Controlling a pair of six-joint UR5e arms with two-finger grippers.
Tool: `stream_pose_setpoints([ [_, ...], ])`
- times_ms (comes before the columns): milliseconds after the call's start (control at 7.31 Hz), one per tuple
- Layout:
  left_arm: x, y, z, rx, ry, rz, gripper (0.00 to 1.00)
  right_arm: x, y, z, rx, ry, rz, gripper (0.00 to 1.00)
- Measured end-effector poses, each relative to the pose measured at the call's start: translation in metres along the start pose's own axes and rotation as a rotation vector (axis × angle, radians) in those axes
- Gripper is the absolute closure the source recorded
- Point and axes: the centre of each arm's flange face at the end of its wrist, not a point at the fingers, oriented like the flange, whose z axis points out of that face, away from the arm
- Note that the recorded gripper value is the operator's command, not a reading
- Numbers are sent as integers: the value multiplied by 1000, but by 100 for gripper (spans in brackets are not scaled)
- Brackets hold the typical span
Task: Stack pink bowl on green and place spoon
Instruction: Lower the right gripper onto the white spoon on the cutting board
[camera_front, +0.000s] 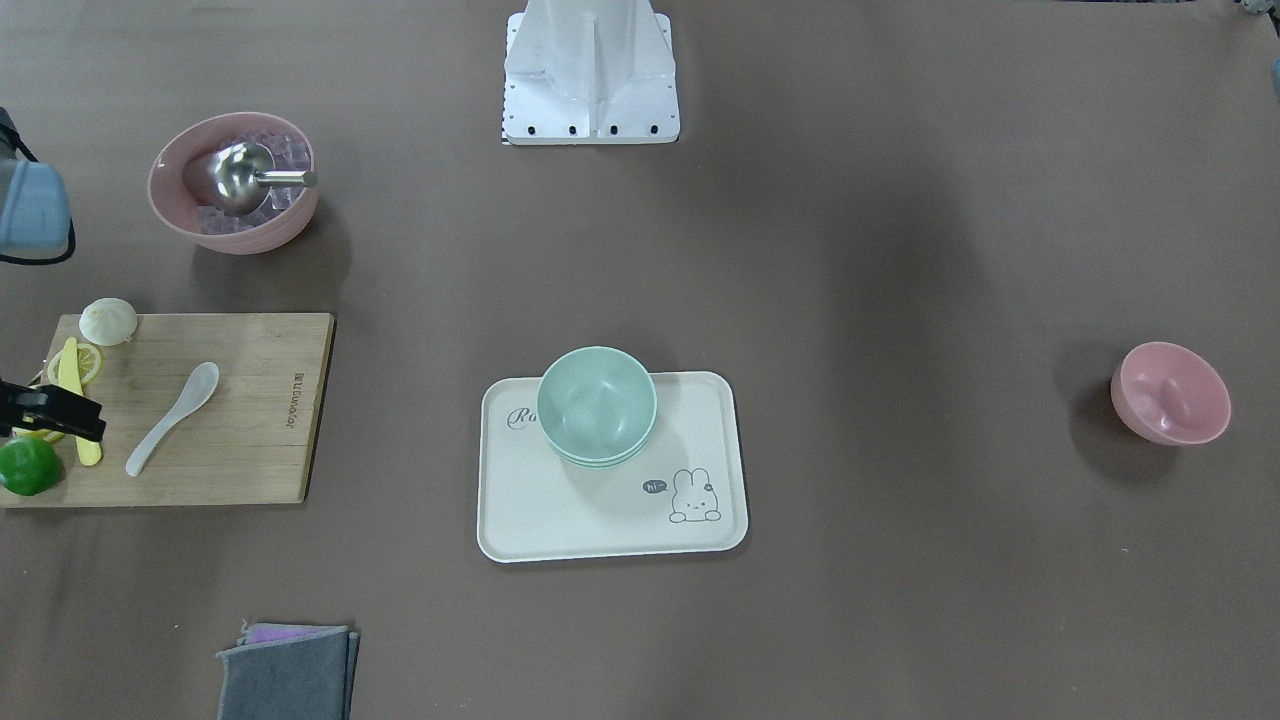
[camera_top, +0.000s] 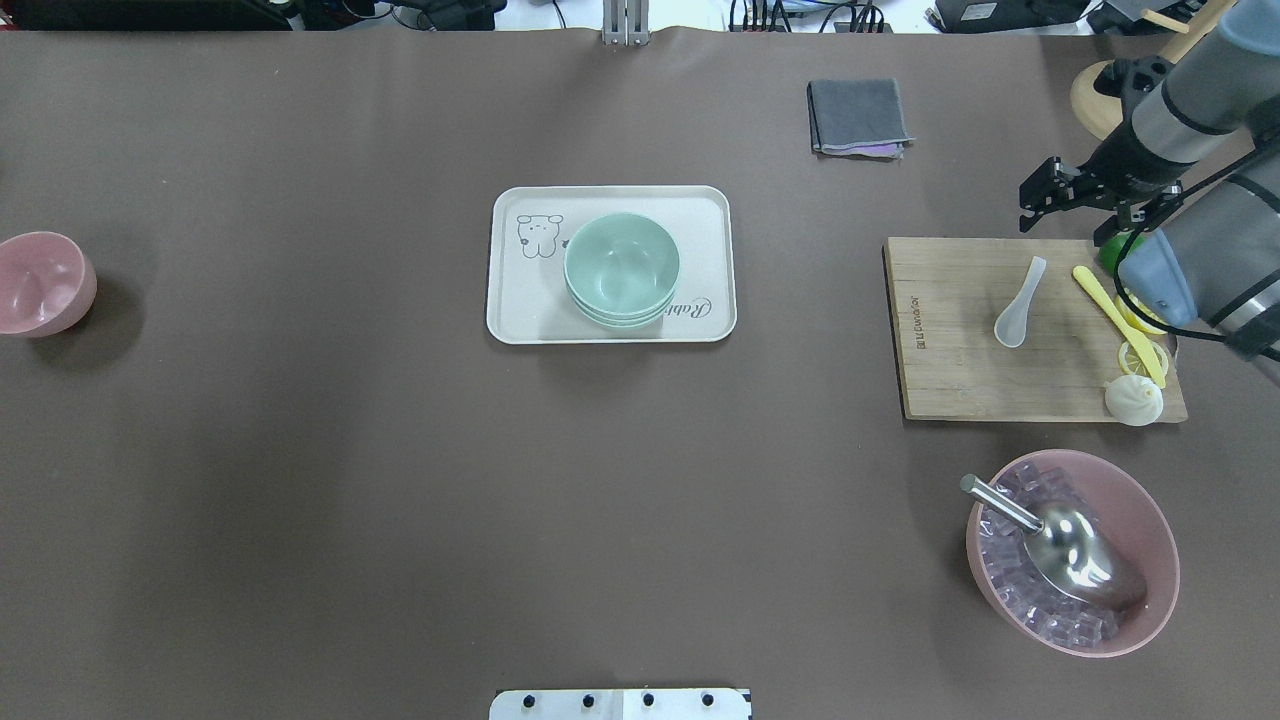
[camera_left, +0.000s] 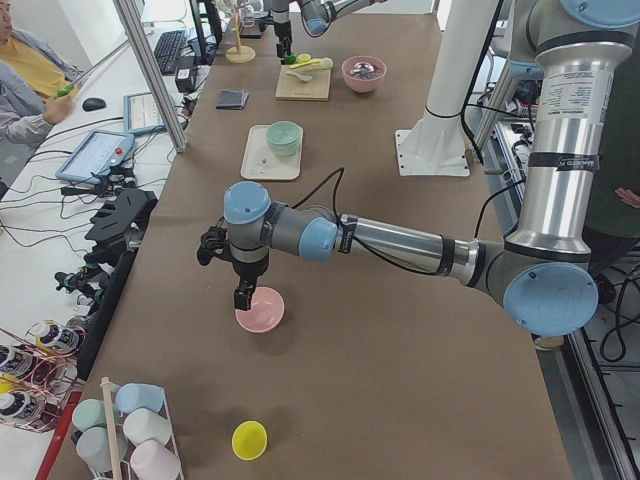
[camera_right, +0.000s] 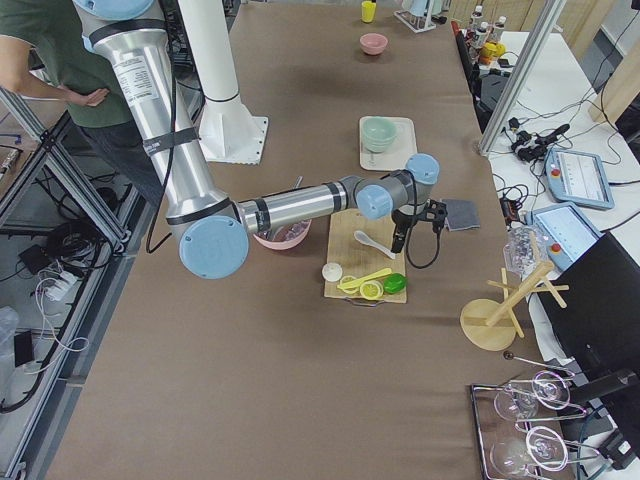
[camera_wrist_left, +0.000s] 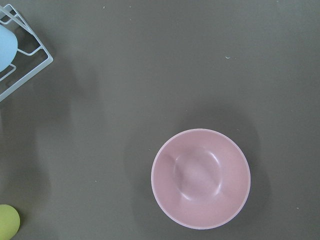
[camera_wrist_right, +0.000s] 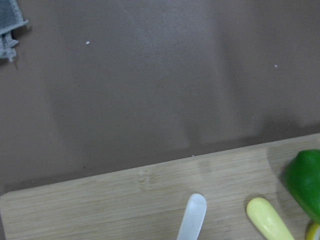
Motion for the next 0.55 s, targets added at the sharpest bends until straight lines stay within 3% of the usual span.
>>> stream_pose_setpoints([
  [547, 3, -6, 15, -27, 2, -7, 2, -4, 16, 32, -13, 21, 62, 25],
])
